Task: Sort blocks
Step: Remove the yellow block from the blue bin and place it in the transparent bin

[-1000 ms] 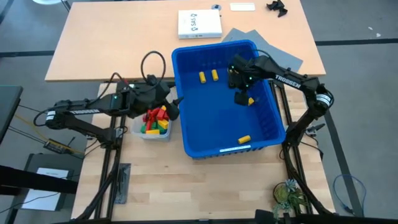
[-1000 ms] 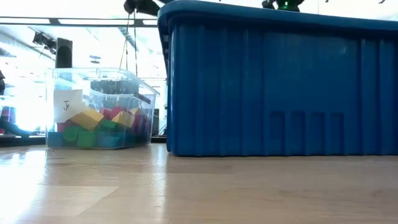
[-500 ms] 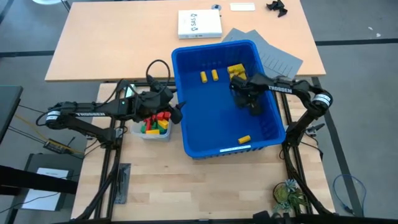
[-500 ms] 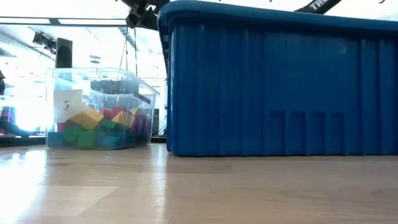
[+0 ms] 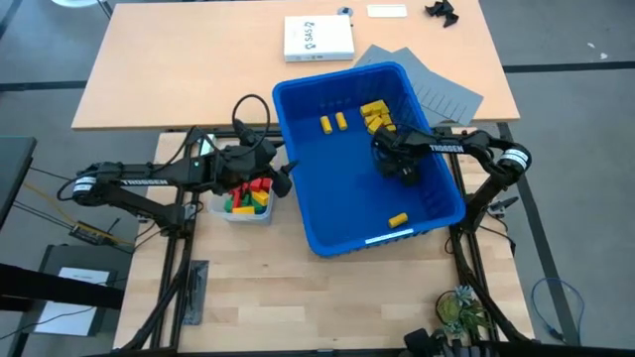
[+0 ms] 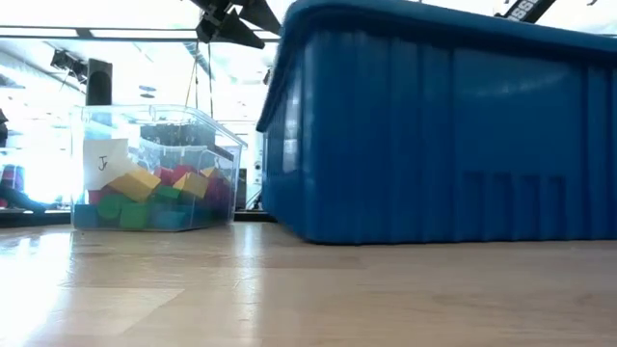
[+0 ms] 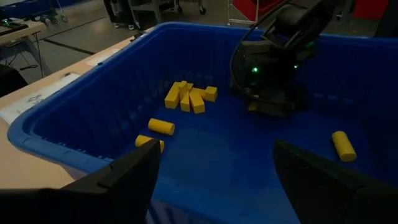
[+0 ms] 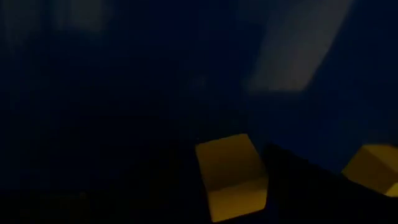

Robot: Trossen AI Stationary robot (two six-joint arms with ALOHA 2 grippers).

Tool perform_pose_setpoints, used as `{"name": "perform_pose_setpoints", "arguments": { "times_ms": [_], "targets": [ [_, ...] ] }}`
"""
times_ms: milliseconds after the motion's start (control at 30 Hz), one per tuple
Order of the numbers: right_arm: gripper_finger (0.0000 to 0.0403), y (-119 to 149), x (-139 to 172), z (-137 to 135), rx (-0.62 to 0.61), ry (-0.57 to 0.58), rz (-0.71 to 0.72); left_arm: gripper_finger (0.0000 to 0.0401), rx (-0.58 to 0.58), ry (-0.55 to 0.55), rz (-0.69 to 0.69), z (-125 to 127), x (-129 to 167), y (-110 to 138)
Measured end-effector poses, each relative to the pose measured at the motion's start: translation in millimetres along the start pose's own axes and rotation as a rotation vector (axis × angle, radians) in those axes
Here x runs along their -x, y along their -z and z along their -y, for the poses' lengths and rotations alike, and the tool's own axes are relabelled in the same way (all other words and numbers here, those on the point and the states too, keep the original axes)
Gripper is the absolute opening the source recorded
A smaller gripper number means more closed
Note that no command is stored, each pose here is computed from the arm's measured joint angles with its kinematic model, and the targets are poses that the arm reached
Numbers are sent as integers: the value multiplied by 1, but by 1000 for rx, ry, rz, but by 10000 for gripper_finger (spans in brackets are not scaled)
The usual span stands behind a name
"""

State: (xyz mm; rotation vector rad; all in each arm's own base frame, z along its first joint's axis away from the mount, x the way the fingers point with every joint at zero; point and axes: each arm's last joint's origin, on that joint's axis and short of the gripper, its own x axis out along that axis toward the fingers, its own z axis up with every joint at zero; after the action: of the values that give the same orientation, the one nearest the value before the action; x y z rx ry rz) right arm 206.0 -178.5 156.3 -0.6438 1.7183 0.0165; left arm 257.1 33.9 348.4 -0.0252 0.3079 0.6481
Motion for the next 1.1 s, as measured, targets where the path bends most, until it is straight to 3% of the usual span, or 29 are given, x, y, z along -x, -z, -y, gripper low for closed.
{"name": "perform_pose_setpoints", "arguments": {
  "times_ms": [333, 433, 567, 767, 967, 1100],
  "targets": [
    [224, 12, -5, 4, -129, -6, -39, 319, 27, 1, 5, 0, 0, -1],
    [196, 13, -5, 4, -157, -8, -50, 319, 29, 1, 5, 0, 0, -1],
    [127, 13, -5, 4, -207, -1, -59, 319, 29, 1, 5, 0, 0, -1],
    [127, 11, 2, 7, -270, -21, -26, 319, 29, 2, 5, 0, 0, -1],
    [127, 8, 54, 30, -415, 4, 161, 319, 47, 3, 7, 0, 0, -1],
    [127, 7, 108, 48, -527, 35, 430, 319, 36, 2, 7, 0, 0, -1]
  ]
}}
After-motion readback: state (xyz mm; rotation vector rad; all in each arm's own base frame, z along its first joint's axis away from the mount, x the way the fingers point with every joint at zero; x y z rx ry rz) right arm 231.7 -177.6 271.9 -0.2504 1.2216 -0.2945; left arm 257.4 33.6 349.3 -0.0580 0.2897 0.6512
